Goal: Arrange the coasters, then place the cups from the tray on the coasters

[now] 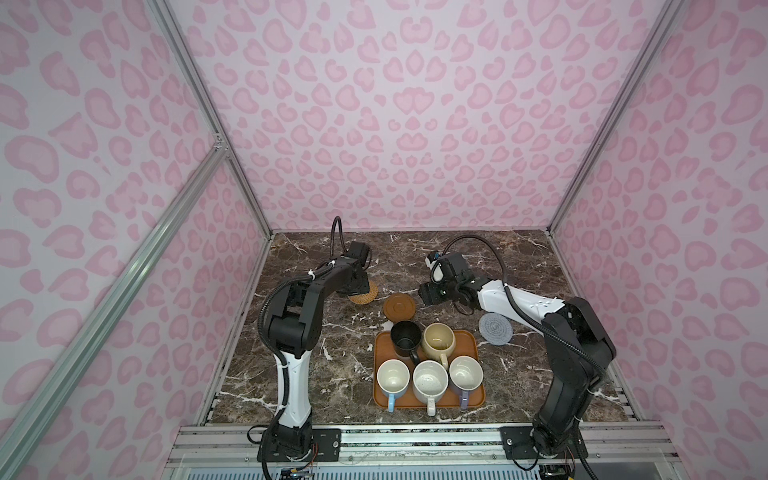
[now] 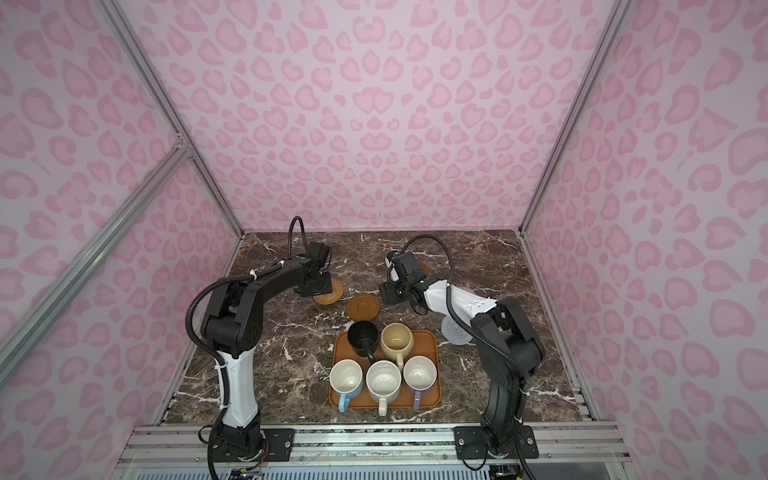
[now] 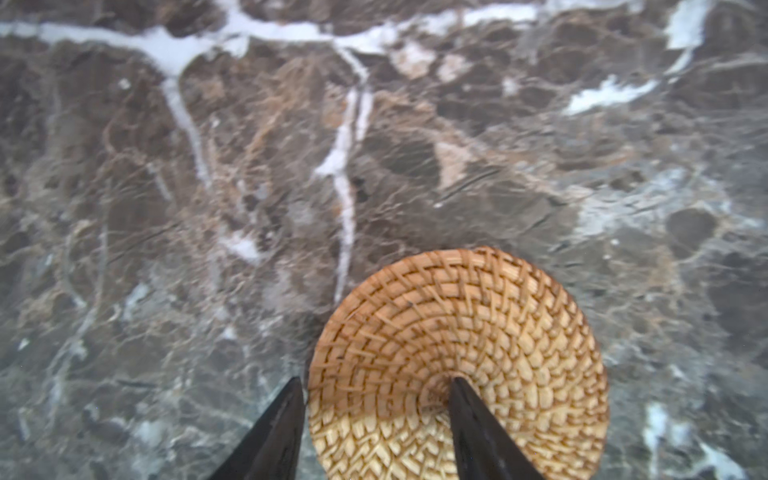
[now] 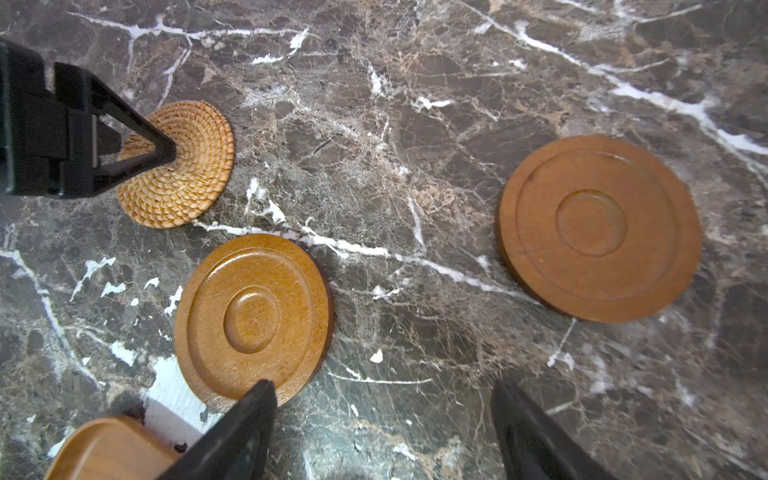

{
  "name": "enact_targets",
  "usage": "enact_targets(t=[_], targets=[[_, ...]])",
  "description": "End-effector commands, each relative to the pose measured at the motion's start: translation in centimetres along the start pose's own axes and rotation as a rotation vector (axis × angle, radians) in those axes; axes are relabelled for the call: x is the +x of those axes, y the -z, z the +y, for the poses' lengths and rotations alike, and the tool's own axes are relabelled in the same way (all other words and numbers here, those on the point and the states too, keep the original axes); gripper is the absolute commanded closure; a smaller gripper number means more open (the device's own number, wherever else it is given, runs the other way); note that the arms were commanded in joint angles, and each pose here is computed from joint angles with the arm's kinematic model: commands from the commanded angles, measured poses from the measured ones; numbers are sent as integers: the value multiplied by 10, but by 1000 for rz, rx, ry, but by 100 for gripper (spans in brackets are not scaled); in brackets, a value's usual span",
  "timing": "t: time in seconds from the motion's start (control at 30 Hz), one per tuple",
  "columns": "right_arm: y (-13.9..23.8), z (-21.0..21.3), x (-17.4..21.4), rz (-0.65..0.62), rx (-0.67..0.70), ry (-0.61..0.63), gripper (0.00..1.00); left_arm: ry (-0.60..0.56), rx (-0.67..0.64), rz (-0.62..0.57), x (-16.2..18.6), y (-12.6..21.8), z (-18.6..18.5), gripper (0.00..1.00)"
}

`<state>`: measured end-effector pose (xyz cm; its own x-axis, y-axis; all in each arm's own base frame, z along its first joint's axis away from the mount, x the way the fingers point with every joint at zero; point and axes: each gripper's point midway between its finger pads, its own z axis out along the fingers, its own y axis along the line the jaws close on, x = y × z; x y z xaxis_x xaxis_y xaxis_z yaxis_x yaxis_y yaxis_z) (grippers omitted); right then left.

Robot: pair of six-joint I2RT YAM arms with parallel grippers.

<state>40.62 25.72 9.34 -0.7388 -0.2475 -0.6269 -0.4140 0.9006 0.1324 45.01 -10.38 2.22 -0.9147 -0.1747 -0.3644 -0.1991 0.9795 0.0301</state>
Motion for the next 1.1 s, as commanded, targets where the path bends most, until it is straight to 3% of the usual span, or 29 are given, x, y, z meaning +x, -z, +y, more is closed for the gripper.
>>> enact_targets(t=[0.0,0.13,0.57,0.7,0.83,1.07], targets=[[-5,0,5,30,8,2,17,-2,-47,57,17,1,15,42],[-11,4,4,61,11,17,17,2,43,43,10,1,-1,38],[-17,14,7,111,12,57,17,44,158,-70,-28,37,-17,22],[-20,20,8,135,13,82,18,66,193,-134,-39,62,-16,21],[-27,23,14,172,21,106,18,100,334,-195,-33,96,-22,3],[-43,36,16,218,18,118,19,140,460,-291,-17,148,-13,3]])
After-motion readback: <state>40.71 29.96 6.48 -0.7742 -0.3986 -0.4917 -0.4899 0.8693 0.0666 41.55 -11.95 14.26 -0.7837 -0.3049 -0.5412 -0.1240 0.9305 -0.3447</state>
